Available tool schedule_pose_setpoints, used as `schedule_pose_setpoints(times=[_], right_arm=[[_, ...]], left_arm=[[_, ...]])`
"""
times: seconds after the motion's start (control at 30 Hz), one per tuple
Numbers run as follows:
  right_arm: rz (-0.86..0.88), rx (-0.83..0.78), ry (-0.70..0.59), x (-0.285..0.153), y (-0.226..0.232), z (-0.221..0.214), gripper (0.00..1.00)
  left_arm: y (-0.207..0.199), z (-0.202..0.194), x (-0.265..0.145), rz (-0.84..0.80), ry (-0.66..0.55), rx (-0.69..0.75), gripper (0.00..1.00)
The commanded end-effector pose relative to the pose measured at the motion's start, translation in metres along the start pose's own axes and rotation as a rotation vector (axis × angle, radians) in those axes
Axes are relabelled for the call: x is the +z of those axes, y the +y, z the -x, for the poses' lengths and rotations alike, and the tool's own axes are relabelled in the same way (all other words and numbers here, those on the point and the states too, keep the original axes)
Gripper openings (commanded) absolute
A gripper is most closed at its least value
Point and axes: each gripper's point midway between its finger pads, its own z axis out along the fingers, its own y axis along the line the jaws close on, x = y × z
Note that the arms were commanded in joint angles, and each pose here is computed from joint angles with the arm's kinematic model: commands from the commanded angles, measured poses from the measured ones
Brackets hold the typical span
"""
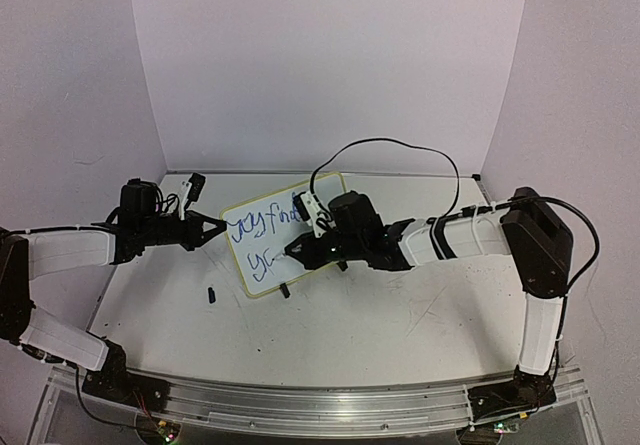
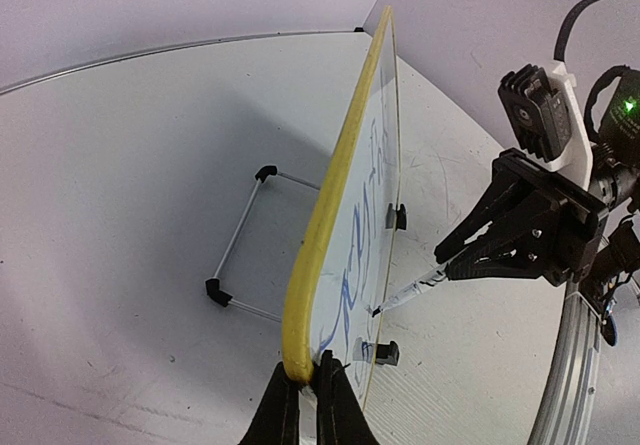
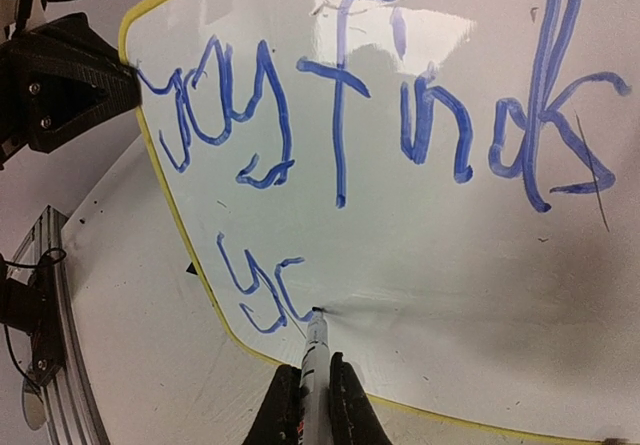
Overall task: Write a sentence on the whiteboard
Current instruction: Write on the whiteboard with the whiteboard marker without the cap.
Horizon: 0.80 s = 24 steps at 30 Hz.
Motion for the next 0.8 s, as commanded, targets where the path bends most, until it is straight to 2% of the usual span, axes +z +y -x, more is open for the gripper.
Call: schedule_pose_setpoints(times=[0.0, 0.63, 0.77], right_arm=[[-0.048, -0.020, -0.139, -0.010, -0.006, 0.052, 0.00], [0.007, -0.029, -0.128, -0.003, 0.008, 0.053, 0.00], [0.036, -0.029, -0.145, -0.021, 0.020, 0.056, 0.00]], left_arm=[[0.005, 0.002, 0.001, 0.032, 0.014, 0.072, 0.00], [0.003, 0.002, 0.001, 0.029, 0.014, 0.074, 0.00], [0.004, 0.003, 0.001, 0.034, 0.014, 0.074, 0.00]])
